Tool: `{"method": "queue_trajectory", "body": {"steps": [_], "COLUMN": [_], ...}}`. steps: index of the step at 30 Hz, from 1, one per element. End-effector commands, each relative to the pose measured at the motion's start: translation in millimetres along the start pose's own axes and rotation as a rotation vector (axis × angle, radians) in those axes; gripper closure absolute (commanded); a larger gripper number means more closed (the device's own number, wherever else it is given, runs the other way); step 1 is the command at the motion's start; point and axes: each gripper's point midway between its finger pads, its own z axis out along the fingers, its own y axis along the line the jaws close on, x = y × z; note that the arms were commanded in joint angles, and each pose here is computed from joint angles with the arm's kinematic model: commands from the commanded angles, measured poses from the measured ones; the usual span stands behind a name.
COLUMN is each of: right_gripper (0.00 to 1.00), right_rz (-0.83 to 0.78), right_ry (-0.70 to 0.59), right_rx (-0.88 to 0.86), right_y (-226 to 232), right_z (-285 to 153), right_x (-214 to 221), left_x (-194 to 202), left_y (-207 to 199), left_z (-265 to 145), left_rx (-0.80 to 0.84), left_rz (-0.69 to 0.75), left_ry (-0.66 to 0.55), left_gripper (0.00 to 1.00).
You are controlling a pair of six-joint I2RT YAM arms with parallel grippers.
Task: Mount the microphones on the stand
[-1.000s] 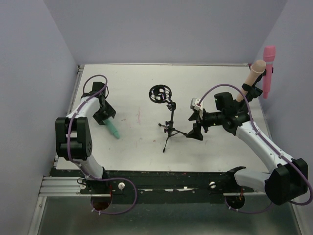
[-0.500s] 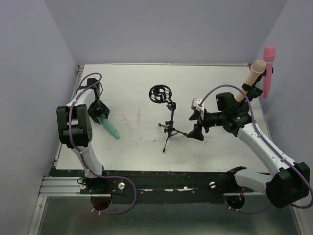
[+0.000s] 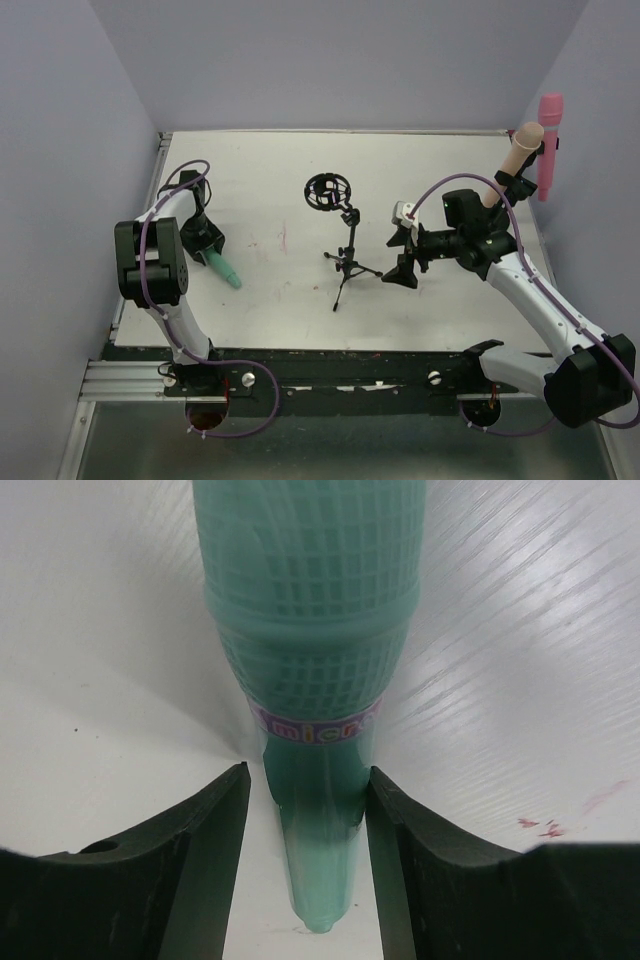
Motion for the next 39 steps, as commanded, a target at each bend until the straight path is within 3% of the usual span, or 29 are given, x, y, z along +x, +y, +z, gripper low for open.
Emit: {"method": "queue_trajectory", "body": {"steps": [1,7,8,10,16,23,29,35,39], "right_gripper": [0.0,0.0,0.0,0.0,0.01,0.0,0.0,0.0,0.01], "right_rz": [-0.03,-0.041,-0.039,-0.042,-0.051,-0.058,-0.03,-0.035,-0.023], "right_ry": [-0.031,-0.041,-0.038,-0.042,-0.052,-0.058,-0.02,0.036,-0.021], "right_rx": [-0.022,-0.023,-0.023,-0.022,-0.026,-0.023,-0.011,-0.058,-0.116], "right_y": [7,9,10,10,12,18,28,54,73], "right_z": [-6,-7,-8,-8,-9,-13,-25,-57,-70], "right_x": [-13,-16,-15,-16,-19,-19,-18,-40,-66], "left_x": [14,18,18,20,25,20,36,51,64], "left_y": [2,11,13,18,19,18,-6,-25,-33], "left_z": [-8,-3,-2,0,1,-29,-78,-148,-204], "left_rx": [0.058,0.068,0.069,0.066,0.111,0.202,0.487,0.821,1.023], "left_rz": [0.017,0.002,-0.003,-0.014,-0.022,-0.02,0.043,0.125,0.206], "left_ry": [0.004,-0.01,-0.008,0.001,0.003,-0.104,-0.187,-0.387,-0.534], "left_gripper": [0.43,0.44,0.51,0.52,0.73,0.74,0.76,0.78,0.8]}}
